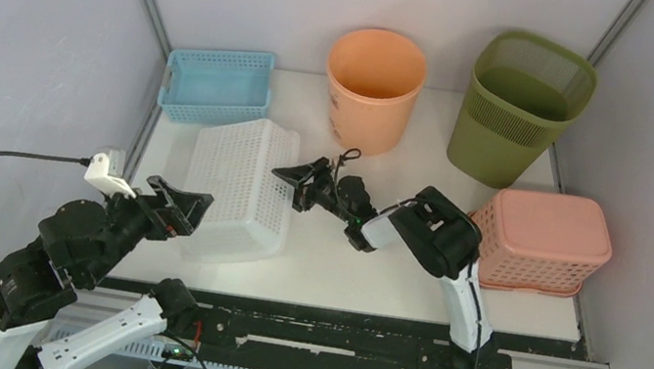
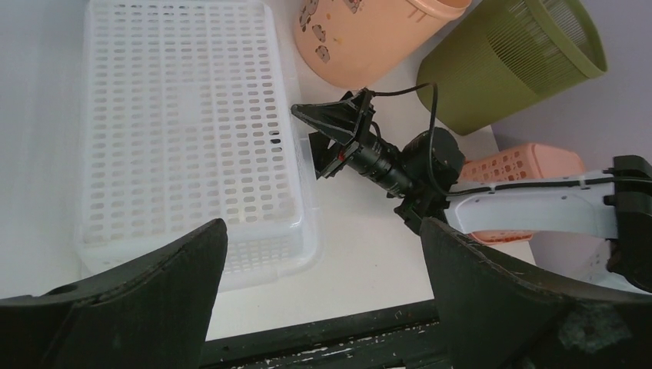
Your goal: Turn the large container upside down
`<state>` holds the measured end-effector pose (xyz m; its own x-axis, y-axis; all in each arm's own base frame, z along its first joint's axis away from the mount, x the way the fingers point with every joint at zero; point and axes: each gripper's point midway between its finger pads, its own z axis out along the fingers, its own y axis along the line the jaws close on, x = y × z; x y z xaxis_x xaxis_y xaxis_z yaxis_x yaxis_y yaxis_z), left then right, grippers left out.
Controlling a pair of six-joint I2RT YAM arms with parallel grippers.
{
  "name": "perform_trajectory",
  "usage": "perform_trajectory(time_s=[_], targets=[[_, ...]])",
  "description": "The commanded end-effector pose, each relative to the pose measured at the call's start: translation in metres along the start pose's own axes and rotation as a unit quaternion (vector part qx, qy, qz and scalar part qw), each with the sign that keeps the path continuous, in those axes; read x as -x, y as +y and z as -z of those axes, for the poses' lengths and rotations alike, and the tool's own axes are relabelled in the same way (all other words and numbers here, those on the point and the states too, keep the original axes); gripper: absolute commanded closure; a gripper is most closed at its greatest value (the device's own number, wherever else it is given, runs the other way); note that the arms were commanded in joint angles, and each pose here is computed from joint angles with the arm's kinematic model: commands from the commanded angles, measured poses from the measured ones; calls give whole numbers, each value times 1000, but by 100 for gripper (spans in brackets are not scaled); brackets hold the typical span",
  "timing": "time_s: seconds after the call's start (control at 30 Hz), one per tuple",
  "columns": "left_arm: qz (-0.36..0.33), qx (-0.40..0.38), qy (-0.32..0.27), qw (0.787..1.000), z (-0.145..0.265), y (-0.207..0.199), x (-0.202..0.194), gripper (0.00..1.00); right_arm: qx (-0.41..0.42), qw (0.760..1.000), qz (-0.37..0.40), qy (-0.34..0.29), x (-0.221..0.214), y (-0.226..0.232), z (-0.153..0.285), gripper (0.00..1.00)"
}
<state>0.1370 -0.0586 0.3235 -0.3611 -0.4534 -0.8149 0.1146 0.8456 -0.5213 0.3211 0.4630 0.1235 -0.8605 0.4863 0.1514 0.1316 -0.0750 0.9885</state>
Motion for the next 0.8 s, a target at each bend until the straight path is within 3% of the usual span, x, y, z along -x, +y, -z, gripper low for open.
perform_trajectory(time_s=[0.0, 0.17, 0.3, 0.4, 0.57, 0.63, 0.77], targets=[[14, -11, -7, 1000, -4, -9, 5, 0, -77, 995, 54, 14, -7, 4, 8, 32], [15, -12, -2, 1000, -7, -10, 1, 0, -200, 977, 78, 3, 6, -30, 26, 27], [13, -11, 2, 1000, -11, -11, -1, 0, -294, 947, 126, -16, 17, -49, 49, 18], [11, -10, 6, 1000, -14, -12, -4, 0, -333, 929, 158, -27, 24, -54, 65, 10], [8, -9, 13, 1000, -20, -14, -8, 0, -357, 909, 212, -39, 33, -47, 78, 11], [7, -8, 14, 1000, -22, -14, -9, 0, -349, 907, 235, -33, 29, -39, 76, 19], [5, -5, 16, 1000, -27, -15, -11, 0, -311, 911, 270, -10, 20, -21, 51, 54]])
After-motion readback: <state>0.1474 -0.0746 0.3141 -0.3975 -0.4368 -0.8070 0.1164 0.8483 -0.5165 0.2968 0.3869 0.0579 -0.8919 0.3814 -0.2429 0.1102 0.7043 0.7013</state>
